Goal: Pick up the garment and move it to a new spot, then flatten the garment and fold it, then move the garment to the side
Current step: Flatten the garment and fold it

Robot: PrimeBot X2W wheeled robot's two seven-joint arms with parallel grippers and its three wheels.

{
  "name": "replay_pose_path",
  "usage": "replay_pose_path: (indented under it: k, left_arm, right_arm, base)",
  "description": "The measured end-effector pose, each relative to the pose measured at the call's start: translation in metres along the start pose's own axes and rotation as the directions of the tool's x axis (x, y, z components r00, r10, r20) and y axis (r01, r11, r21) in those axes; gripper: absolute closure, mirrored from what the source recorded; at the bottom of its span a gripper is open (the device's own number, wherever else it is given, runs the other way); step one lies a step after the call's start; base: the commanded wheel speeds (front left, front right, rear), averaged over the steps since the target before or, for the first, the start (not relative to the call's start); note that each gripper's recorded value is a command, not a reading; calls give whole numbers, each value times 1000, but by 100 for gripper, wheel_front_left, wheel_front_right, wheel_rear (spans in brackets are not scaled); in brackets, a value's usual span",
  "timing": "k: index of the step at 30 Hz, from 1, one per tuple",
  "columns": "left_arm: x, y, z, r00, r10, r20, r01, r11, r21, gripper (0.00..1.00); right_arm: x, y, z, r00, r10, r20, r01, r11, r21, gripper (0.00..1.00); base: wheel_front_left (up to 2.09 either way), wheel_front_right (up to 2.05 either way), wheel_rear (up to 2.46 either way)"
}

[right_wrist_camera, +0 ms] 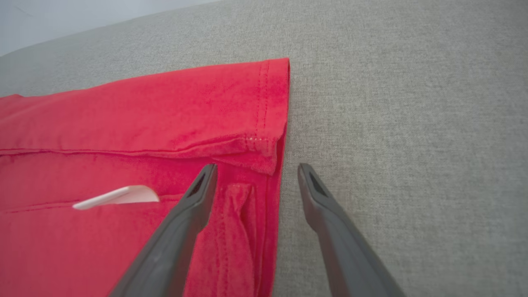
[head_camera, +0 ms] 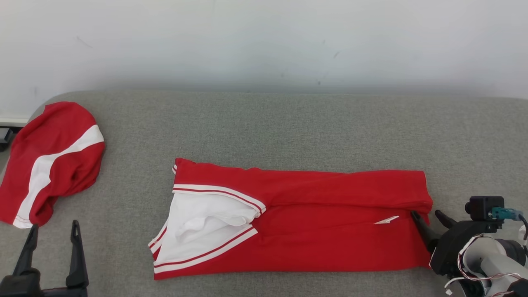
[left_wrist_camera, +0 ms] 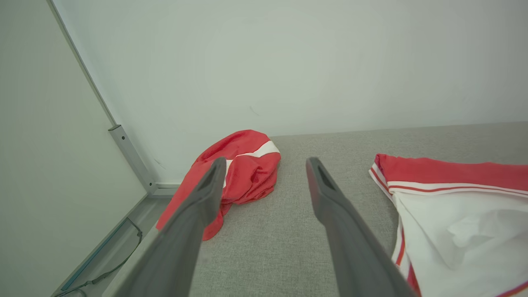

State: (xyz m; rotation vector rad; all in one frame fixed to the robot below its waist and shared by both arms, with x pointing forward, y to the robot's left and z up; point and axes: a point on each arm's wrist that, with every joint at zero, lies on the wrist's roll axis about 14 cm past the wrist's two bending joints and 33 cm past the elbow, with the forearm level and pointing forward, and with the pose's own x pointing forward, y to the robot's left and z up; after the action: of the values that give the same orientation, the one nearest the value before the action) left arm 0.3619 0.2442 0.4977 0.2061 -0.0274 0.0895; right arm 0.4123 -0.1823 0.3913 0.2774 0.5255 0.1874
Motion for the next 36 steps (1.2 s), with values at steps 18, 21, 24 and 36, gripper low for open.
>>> replay_pose_path:
  k: [18, 21, 24, 36]
  left_arm:
    - [-6, 6, -1, 999, 39, -5, -39, 999, -33, 0]
    - [-6, 5, -1, 999, 34, -5, -34, 999, -36, 0]
    - [-7, 5, -1, 999, 33, -6, -33, 999, -36, 0]
    - [-2, -12, -1, 1000, -16, -3, 16, 999, -47, 0]
  right_arm:
    - [8, 8, -25, 985, -5, -174, 7, 1000, 10, 100]
    - [9, 16, -22, 987, 14, -160, -12, 1000, 16, 100]
    - [8, 12, -17, 991, 8, -132, -6, 1000, 15, 100]
    - [-18, -66, 23, 986, -165, -13, 165, 986, -14, 100]
  base:
    - [0, 0, 0]
    - [0, 0, 0]
    - [0, 0, 0]
    - [0, 0, 0]
